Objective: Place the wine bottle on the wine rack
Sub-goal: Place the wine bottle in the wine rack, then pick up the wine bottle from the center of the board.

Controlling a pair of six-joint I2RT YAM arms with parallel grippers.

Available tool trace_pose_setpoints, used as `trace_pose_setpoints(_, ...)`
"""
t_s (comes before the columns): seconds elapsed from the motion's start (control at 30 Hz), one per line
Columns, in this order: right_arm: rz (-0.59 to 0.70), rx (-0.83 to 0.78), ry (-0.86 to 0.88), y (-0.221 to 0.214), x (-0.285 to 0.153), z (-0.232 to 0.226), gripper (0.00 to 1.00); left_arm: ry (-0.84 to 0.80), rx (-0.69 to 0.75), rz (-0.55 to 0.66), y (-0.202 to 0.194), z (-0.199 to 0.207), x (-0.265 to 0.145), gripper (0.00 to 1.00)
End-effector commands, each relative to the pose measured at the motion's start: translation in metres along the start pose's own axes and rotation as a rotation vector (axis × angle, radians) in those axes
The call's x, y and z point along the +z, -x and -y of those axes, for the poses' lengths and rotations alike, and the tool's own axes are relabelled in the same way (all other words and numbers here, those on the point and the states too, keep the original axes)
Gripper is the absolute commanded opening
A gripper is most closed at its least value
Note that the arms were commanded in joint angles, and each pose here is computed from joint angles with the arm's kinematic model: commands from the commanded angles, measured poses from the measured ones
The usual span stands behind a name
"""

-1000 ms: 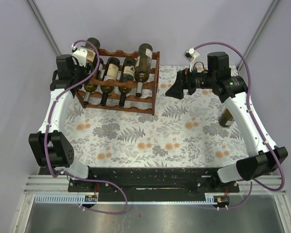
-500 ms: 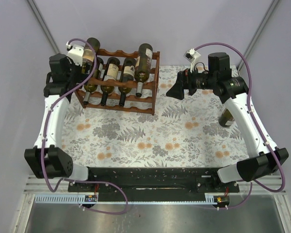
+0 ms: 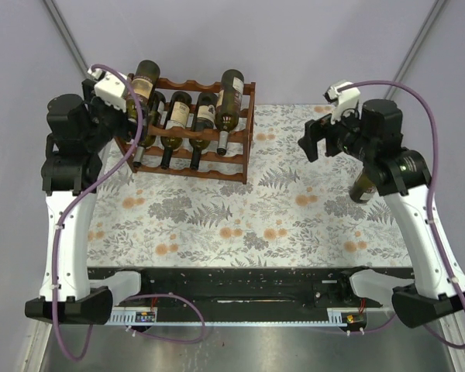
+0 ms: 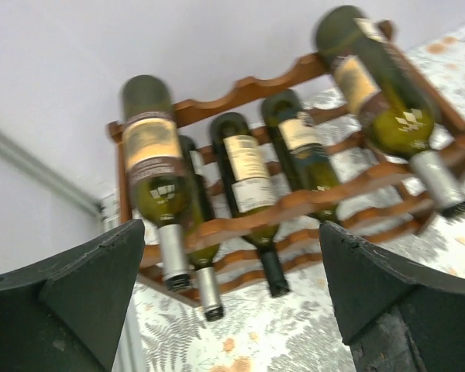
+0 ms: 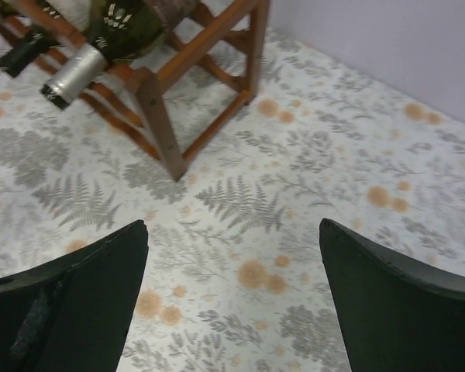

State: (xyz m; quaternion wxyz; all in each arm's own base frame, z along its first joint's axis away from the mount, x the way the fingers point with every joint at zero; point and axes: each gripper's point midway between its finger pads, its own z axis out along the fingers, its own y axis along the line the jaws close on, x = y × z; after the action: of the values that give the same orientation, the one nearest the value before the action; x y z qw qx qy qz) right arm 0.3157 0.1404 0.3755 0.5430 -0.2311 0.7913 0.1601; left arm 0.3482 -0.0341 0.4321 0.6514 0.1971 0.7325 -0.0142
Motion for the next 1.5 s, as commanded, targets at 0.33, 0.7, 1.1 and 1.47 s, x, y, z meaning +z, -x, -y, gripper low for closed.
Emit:
trace_pose_setpoints(0.33, -0.072, -0.196, -0.729, -0.035, -0.104, 0.109, 1.00, -0.274, 0.073, -0.037, 0.002, 0.095, -0.003, 0.99)
trace_pose_setpoints(0.7, -0.137, -0.113, -0.813, -0.061, -0.103, 0.150, 0.99, -0.323, 0.118, -0.001, 0.013, 0.111, -0.005, 0.99)
trace_pose_setpoints(1.1, -0.216, 0.068, -0.795, -0.109, -0.089, 0.222, 1.00, -0.372, 0.153, -0.005, 0.006, 0.124, -0.006, 0.99)
trace_pose_setpoints(1.47, -0.214, 0.224, -0.651, -0.131, -0.051, 0.246, 0.90, -0.390, 0.167, -0.003, 0.004, 0.129, -0.006, 0.99)
